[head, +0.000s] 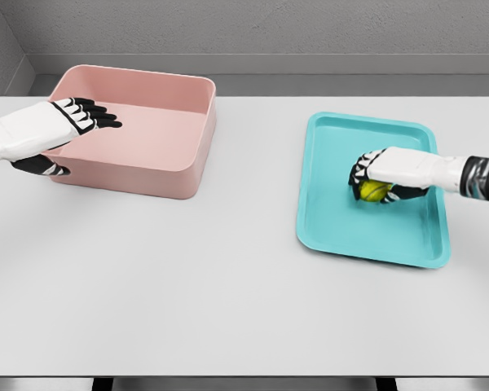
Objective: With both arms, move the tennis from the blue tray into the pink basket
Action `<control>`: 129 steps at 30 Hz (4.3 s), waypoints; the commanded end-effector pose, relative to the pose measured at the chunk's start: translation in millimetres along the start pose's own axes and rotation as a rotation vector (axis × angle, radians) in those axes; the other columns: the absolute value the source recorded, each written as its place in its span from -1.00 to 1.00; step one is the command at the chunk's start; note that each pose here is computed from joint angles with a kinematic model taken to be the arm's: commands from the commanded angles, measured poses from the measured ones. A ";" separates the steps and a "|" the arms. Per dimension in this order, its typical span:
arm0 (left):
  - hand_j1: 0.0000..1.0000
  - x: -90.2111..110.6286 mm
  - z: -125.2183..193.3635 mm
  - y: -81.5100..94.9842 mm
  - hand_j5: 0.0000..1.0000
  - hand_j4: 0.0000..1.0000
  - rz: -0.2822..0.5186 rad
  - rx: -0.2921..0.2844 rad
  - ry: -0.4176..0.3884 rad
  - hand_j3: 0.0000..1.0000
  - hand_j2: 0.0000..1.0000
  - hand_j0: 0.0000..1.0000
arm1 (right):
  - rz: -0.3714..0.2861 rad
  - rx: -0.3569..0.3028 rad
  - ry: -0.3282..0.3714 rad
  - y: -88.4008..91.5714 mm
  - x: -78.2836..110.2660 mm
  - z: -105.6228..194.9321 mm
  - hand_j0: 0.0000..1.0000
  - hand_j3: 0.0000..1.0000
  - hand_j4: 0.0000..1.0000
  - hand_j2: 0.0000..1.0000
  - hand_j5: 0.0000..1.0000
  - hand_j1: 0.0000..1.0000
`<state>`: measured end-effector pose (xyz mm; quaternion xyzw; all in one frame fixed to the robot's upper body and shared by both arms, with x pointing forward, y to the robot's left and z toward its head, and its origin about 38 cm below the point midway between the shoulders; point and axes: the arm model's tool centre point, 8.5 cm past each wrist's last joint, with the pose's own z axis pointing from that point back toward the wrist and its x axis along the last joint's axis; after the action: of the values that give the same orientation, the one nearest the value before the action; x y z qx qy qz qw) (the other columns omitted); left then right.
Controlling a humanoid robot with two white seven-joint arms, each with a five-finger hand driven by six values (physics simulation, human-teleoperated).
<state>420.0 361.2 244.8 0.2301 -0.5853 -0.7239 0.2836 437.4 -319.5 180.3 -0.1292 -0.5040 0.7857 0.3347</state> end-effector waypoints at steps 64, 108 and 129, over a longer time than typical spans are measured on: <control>1.00 10.3 -0.8 2.8 1.00 1.00 -0.010 0.003 -0.030 1.00 1.00 1.00 | 0.230 -0.047 -0.461 -13.0 196.2 -145.4 -0.23 -0.23 -0.23 -0.23 -0.23 -0.23; 1.00 93.1 -61.0 2.3 1.00 1.00 -0.098 -0.044 -0.293 1.00 1.00 1.00 | -0.212 -0.608 0.068 15.2 49.6 91.5 1.00 1.00 1.00 1.00 1.00 1.00; 1.00 145.8 -106.8 -18.4 1.00 1.00 -0.070 -0.076 -0.464 1.00 1.00 1.00 | -0.307 -0.609 0.130 41.9 30.7 98.6 1.00 1.00 1.00 1.00 1.00 1.00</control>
<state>382.9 189.6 207.9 0.0738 -0.5992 -0.7879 0.1213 344.6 -379.4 192.5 -0.1971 -0.7048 0.5328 0.4248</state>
